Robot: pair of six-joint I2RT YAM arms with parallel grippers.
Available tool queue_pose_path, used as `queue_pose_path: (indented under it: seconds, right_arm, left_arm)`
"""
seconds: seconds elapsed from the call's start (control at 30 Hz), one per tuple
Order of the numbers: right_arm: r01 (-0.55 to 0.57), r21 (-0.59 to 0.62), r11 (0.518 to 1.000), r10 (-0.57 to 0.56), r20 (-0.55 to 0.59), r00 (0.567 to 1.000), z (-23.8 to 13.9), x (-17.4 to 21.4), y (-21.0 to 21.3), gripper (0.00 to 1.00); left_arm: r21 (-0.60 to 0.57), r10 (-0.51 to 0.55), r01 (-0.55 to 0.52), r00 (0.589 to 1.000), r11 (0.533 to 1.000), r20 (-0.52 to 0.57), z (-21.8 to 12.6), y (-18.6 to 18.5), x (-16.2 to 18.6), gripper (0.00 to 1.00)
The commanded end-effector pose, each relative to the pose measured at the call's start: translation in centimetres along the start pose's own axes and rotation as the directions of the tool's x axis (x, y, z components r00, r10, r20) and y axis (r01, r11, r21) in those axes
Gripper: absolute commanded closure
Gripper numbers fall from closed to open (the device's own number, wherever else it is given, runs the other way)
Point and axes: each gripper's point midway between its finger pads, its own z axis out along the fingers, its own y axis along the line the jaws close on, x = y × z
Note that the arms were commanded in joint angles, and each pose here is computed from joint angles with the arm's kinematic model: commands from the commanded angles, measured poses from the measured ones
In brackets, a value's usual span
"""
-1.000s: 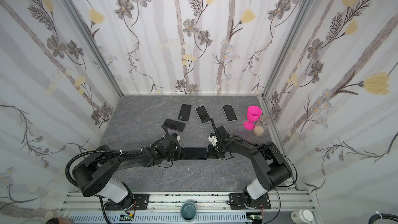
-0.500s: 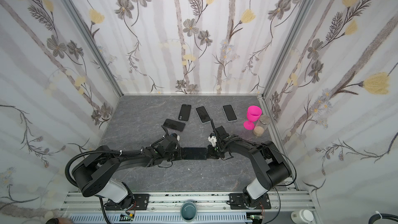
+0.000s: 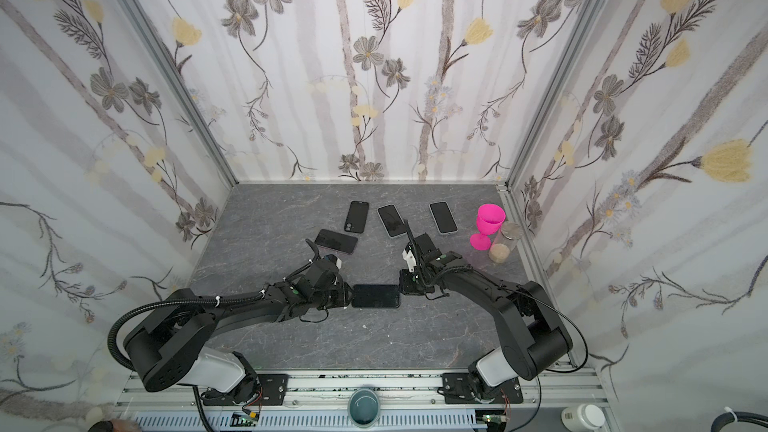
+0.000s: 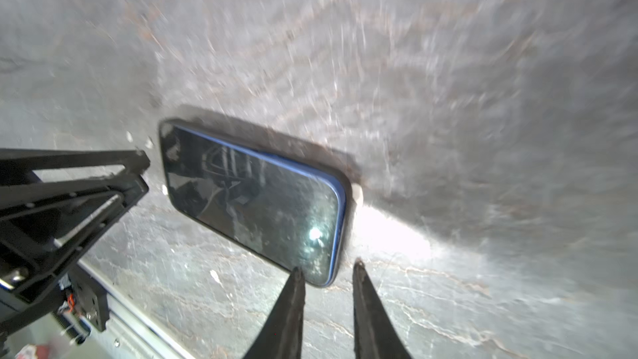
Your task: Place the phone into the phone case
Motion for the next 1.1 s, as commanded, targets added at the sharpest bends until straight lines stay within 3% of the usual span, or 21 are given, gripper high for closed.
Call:
queue_pose_path:
  seconds: [0.0, 0.3, 1.07]
  right_arm:
    - [0.018, 0.056, 0.998, -0.019, 0.023, 1.000, -0.6, -0.8, -0.6, 0.73]
    - [0.016, 0.032, 0.999, -0.017, 0.001, 1.000, 0.9, -1.5, -0.1, 0.85]
    - [0.041, 0.077, 0.996, -0.030, -0.132, 0.991, 4.0, 0.5, -1.3, 0.87]
  left_arm:
    - [-0.021, 0.022, -0.022, 1.000, 1.000, 0.019, -0.3, 0.2, -0.8, 0.64]
    - [0.001, 0.032, -0.032, 0.999, 0.999, -0.011, 0.5, -0.4, -0.8, 0.64]
    - [0.006, 0.029, -0.029, 0.998, 1.000, -0.060, 1.6, -0.3, -0.1, 0.65]
